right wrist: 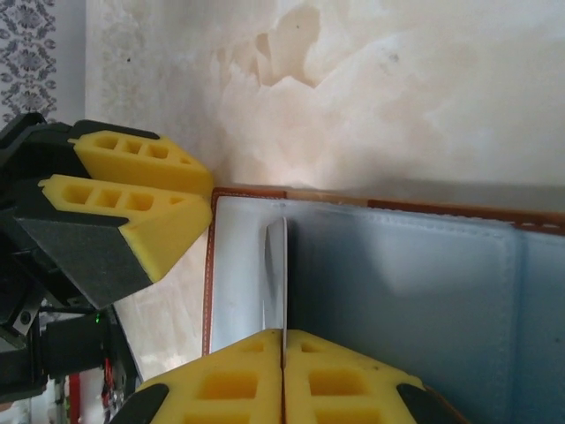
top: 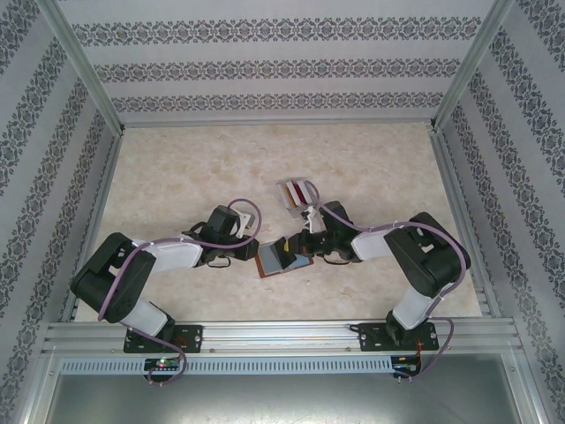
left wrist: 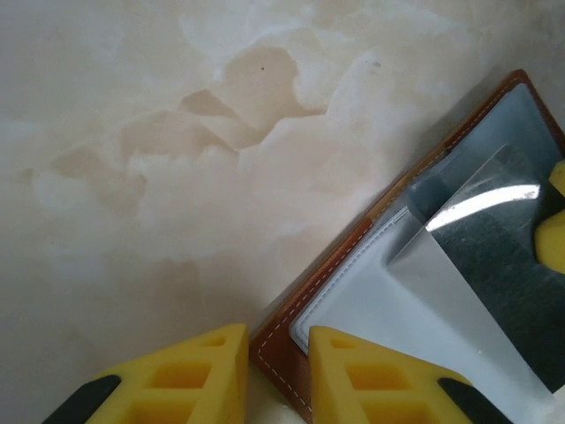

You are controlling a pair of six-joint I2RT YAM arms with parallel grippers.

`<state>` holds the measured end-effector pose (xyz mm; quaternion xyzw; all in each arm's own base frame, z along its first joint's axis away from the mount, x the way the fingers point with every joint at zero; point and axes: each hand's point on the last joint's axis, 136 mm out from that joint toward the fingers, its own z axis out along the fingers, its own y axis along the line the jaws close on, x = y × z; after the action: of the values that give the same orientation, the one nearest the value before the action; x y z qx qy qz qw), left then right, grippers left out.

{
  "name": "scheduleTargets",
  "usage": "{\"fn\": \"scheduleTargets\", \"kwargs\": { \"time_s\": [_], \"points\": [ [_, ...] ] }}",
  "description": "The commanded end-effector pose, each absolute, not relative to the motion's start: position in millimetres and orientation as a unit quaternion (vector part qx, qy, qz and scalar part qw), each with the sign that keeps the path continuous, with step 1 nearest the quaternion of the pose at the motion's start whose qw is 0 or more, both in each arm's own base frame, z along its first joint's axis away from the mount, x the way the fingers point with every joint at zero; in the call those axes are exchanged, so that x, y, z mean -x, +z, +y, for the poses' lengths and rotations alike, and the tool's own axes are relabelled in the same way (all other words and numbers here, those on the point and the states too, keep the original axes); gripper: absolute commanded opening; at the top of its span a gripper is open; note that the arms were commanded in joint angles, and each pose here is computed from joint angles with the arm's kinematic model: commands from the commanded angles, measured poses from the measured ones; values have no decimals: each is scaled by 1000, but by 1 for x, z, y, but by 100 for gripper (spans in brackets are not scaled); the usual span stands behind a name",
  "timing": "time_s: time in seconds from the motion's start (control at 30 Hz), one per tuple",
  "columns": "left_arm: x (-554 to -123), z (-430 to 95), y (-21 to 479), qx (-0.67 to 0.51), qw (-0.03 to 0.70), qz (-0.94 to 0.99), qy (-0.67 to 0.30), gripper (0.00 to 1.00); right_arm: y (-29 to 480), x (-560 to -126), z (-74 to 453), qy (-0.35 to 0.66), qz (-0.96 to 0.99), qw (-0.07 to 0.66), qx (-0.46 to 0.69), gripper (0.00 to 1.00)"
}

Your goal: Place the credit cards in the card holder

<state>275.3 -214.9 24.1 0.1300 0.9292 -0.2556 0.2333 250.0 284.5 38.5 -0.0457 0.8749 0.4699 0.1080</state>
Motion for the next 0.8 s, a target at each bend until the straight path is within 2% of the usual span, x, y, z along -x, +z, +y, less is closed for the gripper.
{"fn": "scheduleTargets", "kwargs": {
  "time_s": [0.0,0.13,0.3,0.6,0.7,0.77],
  "points": [
    [-277,-221,27,-131,232,929,-256,24,35,-260,277,437,888,147,4,9],
    [-276,-221,28,-129,231,929,-259,24,37,-257,283,429,889,158,2,10],
    [-276,-220,28,-127,230,930,-255,24,31,-250,290,421,894,152,7,15],
    [-277,-216,26,-122,229,934,-244,23,29,-238,271,381,911,157,16,29],
    [-277,-216,26,-123,229,935,-243,23,27,-237,269,375,914,155,19,28],
    [-277,-216,26,-123,227,935,-243,22,26,-236,272,378,913,149,19,18]
  ]
}}
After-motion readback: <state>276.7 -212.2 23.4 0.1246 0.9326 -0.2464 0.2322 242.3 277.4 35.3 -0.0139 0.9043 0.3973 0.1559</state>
